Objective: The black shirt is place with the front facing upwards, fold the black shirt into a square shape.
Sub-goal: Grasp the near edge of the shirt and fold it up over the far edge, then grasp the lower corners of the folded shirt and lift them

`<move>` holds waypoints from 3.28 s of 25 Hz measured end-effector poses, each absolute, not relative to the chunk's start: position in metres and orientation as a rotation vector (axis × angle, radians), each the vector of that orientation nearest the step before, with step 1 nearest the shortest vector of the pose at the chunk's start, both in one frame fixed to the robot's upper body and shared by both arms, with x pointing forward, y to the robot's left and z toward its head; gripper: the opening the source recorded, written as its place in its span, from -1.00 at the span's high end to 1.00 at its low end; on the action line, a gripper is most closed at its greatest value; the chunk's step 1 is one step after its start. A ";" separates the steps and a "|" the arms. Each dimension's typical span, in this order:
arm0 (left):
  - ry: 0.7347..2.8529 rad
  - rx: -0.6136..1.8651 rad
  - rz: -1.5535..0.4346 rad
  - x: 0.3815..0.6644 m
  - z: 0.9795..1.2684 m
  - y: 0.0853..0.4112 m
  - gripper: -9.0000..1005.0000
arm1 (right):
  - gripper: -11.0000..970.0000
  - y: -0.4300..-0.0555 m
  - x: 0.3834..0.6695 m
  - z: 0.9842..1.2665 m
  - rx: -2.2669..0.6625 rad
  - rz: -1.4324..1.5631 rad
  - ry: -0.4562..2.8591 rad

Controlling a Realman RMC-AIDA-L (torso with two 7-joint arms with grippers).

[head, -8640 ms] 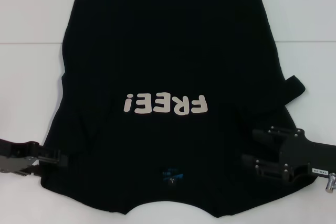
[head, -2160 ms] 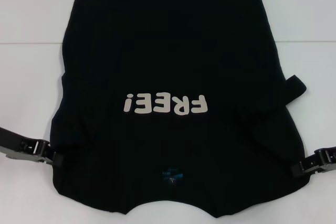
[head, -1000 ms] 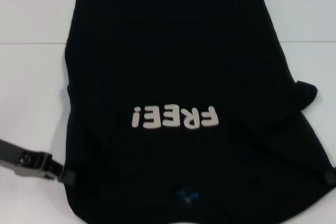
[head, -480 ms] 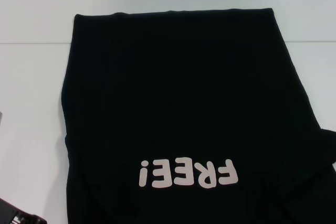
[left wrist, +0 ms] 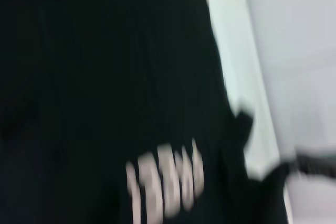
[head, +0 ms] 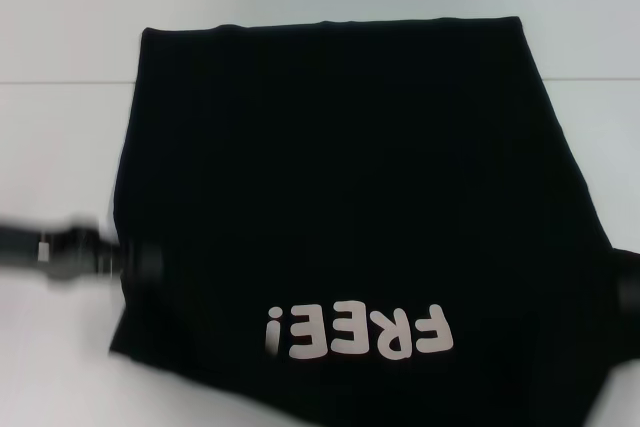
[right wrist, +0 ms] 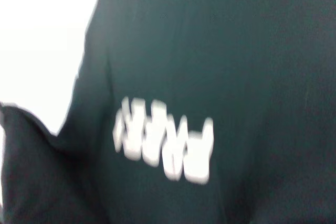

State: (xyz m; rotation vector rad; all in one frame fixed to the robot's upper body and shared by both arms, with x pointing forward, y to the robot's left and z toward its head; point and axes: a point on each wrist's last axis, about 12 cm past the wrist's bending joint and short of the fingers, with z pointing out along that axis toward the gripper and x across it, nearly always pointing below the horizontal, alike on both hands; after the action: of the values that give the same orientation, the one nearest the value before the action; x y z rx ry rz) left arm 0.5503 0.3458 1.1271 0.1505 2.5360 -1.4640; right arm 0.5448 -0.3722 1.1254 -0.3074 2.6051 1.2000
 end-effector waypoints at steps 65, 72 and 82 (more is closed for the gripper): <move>1.971 -0.287 -0.932 0.606 1.083 0.336 -0.12 | -0.69 -0.346 0.574 1.064 0.059 0.725 1.842; 2.198 -0.167 -0.961 0.589 1.084 0.357 -0.12 | -0.72 -0.318 0.536 1.049 -0.481 0.716 1.807; 2.352 0.070 -0.914 0.578 1.086 0.357 -0.37 | -0.72 -0.270 0.510 1.020 -0.765 0.790 1.766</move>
State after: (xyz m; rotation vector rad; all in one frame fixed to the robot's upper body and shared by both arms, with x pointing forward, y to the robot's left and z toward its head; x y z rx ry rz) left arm 0.5780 0.3566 1.0865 0.0703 2.3522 -0.9141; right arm 0.5099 -0.2696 1.0204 -0.7655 1.7656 0.7899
